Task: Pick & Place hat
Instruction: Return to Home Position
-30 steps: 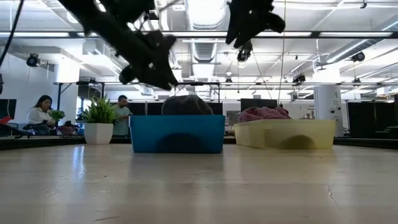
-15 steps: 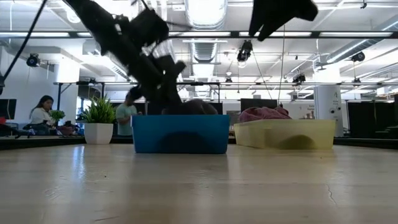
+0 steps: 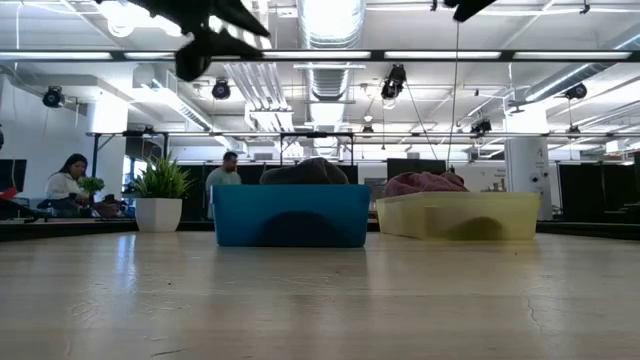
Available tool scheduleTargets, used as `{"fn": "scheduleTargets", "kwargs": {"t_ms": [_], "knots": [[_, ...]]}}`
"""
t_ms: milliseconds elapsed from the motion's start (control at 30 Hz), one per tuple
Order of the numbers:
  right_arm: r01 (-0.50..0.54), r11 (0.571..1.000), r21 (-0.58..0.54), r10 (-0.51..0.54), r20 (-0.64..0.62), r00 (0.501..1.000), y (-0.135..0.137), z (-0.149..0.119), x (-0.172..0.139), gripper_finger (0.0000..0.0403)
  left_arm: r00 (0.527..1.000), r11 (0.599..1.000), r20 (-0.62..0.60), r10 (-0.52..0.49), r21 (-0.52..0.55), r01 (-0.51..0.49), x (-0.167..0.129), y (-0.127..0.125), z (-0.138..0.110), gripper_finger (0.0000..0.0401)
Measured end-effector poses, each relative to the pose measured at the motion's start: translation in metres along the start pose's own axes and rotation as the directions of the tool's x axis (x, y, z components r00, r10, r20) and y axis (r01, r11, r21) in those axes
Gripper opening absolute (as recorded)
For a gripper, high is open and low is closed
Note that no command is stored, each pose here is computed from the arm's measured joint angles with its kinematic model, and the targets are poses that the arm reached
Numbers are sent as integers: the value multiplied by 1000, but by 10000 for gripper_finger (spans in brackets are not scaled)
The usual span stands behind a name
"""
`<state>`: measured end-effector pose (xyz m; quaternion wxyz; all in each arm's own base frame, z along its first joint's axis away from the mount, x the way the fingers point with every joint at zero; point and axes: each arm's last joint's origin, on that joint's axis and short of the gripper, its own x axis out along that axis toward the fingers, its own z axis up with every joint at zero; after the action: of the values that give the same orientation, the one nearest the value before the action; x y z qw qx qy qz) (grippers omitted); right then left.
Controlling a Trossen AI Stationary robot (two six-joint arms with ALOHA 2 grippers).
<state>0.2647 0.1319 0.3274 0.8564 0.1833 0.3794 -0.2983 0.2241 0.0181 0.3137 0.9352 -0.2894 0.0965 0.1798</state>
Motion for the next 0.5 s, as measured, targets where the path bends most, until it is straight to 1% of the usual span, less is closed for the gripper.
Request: {"fn": "scheduleTargets", "kwargs": {"t_ms": [67,100,200,233,267,300,367,400,467,500], "knots": [[-37,997,-70,38,7,999,-2,-5,-6,113,999,999,-6,-53,5,53,-13,-7,0,138],[-66,994,-88,67,16,998,-5,-7,-9,107,997,997,-4,-79,20,79,-20,-10,0,138],[-195,978,-78,199,53,978,-18,-12,-11,79,991,990,7,-133,50,132,-39,-16,1,138],[-231,971,-65,236,83,968,-25,-14,-10,67,991,989,4,-137,51,136,-44,-16,1,138],[-250,967,-51,255,121,959,-33,-15,-10,55,992,992,1,-127,29,127,-50,-14,1,138],[-248,968,-36,250,161,955,-42,-17,-10,45,994,994,-3,-106,-7,106,-54,-11,1,138],[-203,979,10,195,224,955,-62,-23,-10,28,998,994,-21,-60,-98,58,-64,-4,0,138],[-181,983,31,168,247,954,-72,-25,-10,22,999,993,-31,-33,-111,29,-67,-1,-1,138],[-174,982,78,150,251,956,-92,-31,-13,15,998,996,-53,-38,-82,34,-73,1,-5,138],[-198,971,134,158,259,953,-100,-32,-16,13,996,997,-66,-63,-56,59,-74,1,-8,138]]}}
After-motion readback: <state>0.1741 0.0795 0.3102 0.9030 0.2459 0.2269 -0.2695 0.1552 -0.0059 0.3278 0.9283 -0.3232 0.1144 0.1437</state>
